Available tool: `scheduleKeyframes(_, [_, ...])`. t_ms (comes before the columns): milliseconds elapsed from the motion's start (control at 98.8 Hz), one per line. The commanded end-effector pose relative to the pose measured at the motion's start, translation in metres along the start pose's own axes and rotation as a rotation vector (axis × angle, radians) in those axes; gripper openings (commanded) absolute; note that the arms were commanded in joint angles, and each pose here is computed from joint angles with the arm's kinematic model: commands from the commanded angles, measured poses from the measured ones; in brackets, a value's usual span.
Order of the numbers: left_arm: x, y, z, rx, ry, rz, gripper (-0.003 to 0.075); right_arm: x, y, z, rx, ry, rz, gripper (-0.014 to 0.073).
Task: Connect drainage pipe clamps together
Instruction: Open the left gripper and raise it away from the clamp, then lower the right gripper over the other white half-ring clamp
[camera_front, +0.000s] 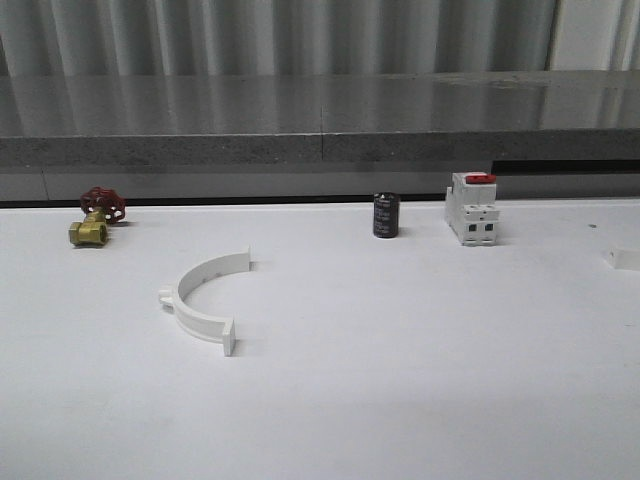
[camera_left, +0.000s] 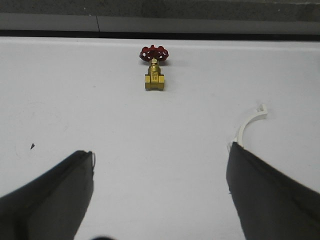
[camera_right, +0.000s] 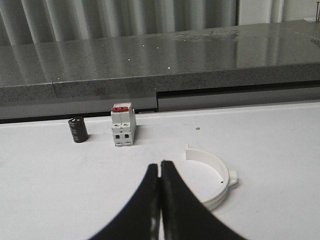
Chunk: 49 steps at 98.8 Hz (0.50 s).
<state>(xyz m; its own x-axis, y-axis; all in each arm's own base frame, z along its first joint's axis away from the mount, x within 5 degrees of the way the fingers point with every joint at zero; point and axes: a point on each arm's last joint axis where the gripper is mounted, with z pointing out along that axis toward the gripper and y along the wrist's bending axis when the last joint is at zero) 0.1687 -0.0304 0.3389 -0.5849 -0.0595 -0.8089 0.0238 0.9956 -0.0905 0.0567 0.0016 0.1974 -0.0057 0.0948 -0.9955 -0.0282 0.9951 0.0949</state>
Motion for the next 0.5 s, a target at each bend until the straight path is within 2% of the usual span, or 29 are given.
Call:
scheduleKeyframes(0, [0.005, 0.004, -0.024, 0.035, -0.141, -0.012, 0.0545, -0.015, 0.001, -0.003, -0.005, -0.123, -0.002, -0.0067])
scheduleKeyframes(334, [0.071, 0.022, -0.057, 0.053, -0.257, -0.019, 0.054, -0.015, 0.001, -0.003, -0.005, -0.123, -0.002, -0.0067])
scheduleKeyframes(405, [0.08, 0.024, -0.06, 0.052, -0.274, -0.017, 0.0494, -0.015, 0.001, -0.003, -0.005, -0.123, -0.002, -0.0067])
scheduleKeyframes(486, [0.086, 0.026, -0.062, 0.05, -0.292, -0.012, 0.0372, -0.016, 0.001, -0.003, -0.005, -0.126, -0.002, -0.0067])
